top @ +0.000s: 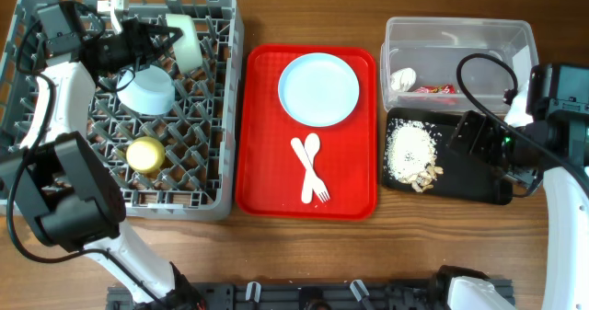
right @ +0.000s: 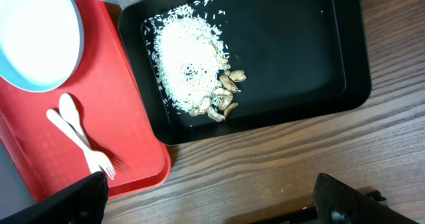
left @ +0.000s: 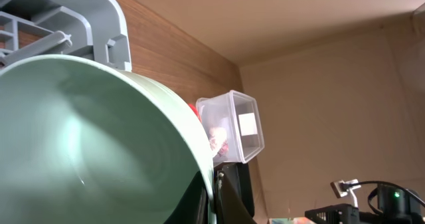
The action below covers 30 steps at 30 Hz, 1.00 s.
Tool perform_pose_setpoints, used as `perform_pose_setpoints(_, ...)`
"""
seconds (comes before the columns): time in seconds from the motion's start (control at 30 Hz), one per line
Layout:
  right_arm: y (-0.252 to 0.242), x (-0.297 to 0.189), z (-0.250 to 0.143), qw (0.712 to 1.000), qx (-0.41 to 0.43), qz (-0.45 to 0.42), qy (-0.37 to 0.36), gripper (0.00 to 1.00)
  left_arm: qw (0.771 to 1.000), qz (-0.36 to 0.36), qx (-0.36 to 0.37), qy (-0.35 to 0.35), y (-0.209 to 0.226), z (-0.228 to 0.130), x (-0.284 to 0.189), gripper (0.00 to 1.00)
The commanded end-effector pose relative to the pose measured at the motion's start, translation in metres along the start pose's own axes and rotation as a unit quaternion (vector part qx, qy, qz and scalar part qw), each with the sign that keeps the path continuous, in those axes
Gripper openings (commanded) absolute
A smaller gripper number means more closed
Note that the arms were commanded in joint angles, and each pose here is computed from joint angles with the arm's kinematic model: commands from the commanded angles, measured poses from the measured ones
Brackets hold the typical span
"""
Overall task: Sort waste into correct bins and load items into the dishwasher rack
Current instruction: 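Place the green bowl into the dish rack with the left gripper, then move the left gripper over the white fork on the red tray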
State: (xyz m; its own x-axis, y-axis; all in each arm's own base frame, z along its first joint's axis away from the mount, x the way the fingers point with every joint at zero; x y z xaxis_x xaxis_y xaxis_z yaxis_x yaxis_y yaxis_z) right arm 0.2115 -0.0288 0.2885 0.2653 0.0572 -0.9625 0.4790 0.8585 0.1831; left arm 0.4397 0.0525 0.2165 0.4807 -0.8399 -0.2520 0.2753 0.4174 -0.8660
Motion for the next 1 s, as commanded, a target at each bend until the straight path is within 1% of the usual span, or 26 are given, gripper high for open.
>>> perform_pose_setpoints(0.0, 0.000, -0.002, 0.000, 1.000, -0.003, 0.004, -0.002, 0.99, 1.000, -0.009, -0.022, 0.010, 0.014, -0.006, 0.005, 0.04)
perform_pose_setpoints(0.1, 0.000, -0.002, 0.000, 1.000, -0.004, 0.004, -0.002, 0.99, 0.999, -0.049, -0.014, 0.019, 0.011, -0.008, 0.006, 0.04)
perform_pose_setpoints(0.2, 0.000, -0.002, 0.000, 1.000, -0.003, 0.004, -0.002, 1.00, 0.998, -0.055, -0.017, 0.020, 0.012, -0.009, 0.007, 0.04)
perform_pose_setpoints(0.3, 0.000, -0.002, 0.000, 1.000, -0.003, 0.004, -0.002, 1.00, 0.996, -0.089, -0.013, 0.026, 0.008, -0.009, 0.006, 0.04)
perform_pose_setpoints(0.4, 0.000, -0.002, 0.000, 1.000, -0.003, 0.004, -0.002, 1.00, 0.996, -0.084, -0.014, 0.025, 0.009, -0.009, 0.007, 0.04)
perform_pose_setpoints(0.6, 0.000, -0.002, 0.000, 1.000, -0.003, 0.004, -0.002, 0.99, 0.999, 0.013, -0.033, 0.023, 0.028, -0.016, 0.007, 0.04)
perform_pose_setpoints(0.73, 0.000, -0.002, 0.000, 1.000, -0.004, 0.004, -0.002, 1.00, 0.990, 0.116, -0.076, 0.019, 0.050, -0.023, -0.007, 0.04)
perform_pose_setpoints(0.77, 0.000, -0.002, 0.000, 1.000, -0.004, 0.004, -0.002, 1.00, 0.989, 0.120, -0.084, 0.015, 0.053, -0.023, -0.013, 0.05)
perform_pose_setpoints(0.8, 0.000, -0.002, 0.000, 1.000, -0.004, 0.004, -0.002, 1.00, 0.988, 0.122, -0.090, 0.011, 0.055, -0.023, -0.017, 0.10)
perform_pose_setpoints(0.87, 0.000, -0.002, 0.000, 1.000, -0.004, 0.004, -0.002, 0.99, 0.987, 0.127, -0.102, 0.003, 0.058, -0.023, -0.028, 0.13)
perform_pose_setpoints(0.9, 0.000, -0.002, 0.000, 1.000, -0.003, 0.004, -0.002, 1.00, 0.986, 0.129, -0.108, -0.001, 0.059, -0.023, -0.033, 0.16)
perform_pose_setpoints(0.93, 0.000, -0.002, 0.000, 1.000, -0.004, 0.004, -0.002, 1.00, 0.984, 0.132, -0.117, -0.005, 0.060, -0.024, -0.039, 0.26)
perform_pose_setpoints(0.97, 0.000, -0.002, 0.000, 1.000, -0.004, 0.004, -0.002, 1.00, 0.983, 0.133, -0.123, -0.007, 0.061, -0.024, -0.043, 0.31)
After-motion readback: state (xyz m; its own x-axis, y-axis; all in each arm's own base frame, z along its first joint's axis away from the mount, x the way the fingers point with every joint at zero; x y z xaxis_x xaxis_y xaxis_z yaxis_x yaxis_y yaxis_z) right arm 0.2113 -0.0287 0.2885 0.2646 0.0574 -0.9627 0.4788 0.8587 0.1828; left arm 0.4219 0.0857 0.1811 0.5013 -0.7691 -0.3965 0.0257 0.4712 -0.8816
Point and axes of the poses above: each gripper's point midway between its finger pads, its own x axis out along the fingers, its own y axis along the line the jaws close on, z = x × y, the point moved 8 cm from there along -x, back along the fingers, and after that the axes turned 5 degrees about x, right-handed, at the moved point
